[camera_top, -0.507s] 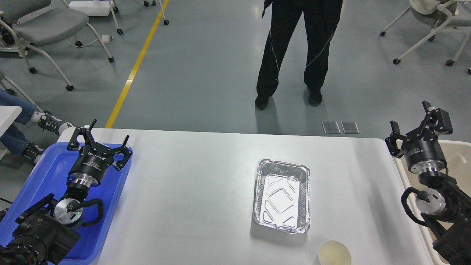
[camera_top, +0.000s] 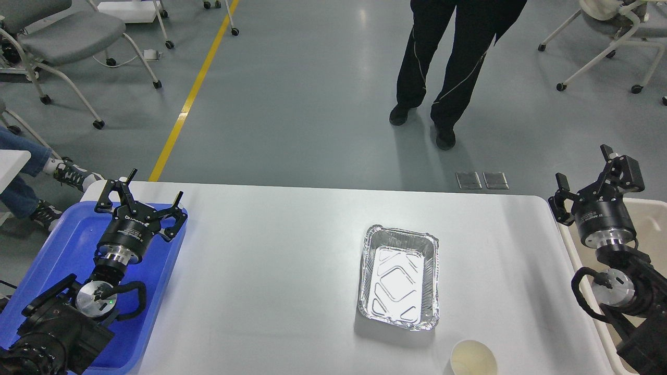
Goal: Tidy desktop
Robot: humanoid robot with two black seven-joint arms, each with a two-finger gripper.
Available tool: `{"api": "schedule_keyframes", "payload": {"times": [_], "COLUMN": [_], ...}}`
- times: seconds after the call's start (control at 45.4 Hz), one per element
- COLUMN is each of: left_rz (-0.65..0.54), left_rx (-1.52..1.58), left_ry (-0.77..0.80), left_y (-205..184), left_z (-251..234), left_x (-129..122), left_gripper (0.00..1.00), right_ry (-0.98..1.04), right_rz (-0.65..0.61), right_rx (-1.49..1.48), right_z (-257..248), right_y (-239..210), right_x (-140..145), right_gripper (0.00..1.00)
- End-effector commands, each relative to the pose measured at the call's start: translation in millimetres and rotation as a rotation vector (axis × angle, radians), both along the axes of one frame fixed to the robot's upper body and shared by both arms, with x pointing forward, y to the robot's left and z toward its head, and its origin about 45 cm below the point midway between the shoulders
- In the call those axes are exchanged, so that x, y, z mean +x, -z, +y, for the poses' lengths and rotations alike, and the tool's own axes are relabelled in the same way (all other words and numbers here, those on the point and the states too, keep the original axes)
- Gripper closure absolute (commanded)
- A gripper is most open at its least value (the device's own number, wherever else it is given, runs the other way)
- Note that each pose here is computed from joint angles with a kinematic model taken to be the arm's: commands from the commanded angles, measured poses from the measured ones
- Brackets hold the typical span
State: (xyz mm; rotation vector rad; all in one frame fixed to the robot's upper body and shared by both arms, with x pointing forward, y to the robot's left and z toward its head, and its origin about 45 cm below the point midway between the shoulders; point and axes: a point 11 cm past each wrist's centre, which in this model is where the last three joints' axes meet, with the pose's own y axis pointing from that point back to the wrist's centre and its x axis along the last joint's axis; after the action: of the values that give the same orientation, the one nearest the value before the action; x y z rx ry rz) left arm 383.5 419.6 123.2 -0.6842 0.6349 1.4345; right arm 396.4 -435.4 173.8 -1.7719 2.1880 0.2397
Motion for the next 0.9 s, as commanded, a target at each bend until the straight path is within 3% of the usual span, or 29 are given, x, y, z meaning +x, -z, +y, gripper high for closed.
{"api": "schedule_keyframes", "payload": {"times": [0.0, 0.595, 0.882], "left_rz": [-0.001, -0.001, -0.001], "left_rx": [-0.001, 0.0, 0.0], "left_ry": [0.0, -0.001, -0.001], "left_y": [0, 0, 0], "left_z": [0, 0, 0], "left_x": [0, 0, 0], "left_gripper": [0.0, 0.0, 0.0], "right_ry": [-0.01, -0.059, -0.105], "right_rz": [0.007, 0.062, 0.048], "right_rx": [-0.002, -0.102, -0.251], "right_z": [4, 22, 6], "right_y": [2, 1, -38], "right_x": [1, 13, 31], "right_gripper": [0.0, 0.0, 0.0]}}
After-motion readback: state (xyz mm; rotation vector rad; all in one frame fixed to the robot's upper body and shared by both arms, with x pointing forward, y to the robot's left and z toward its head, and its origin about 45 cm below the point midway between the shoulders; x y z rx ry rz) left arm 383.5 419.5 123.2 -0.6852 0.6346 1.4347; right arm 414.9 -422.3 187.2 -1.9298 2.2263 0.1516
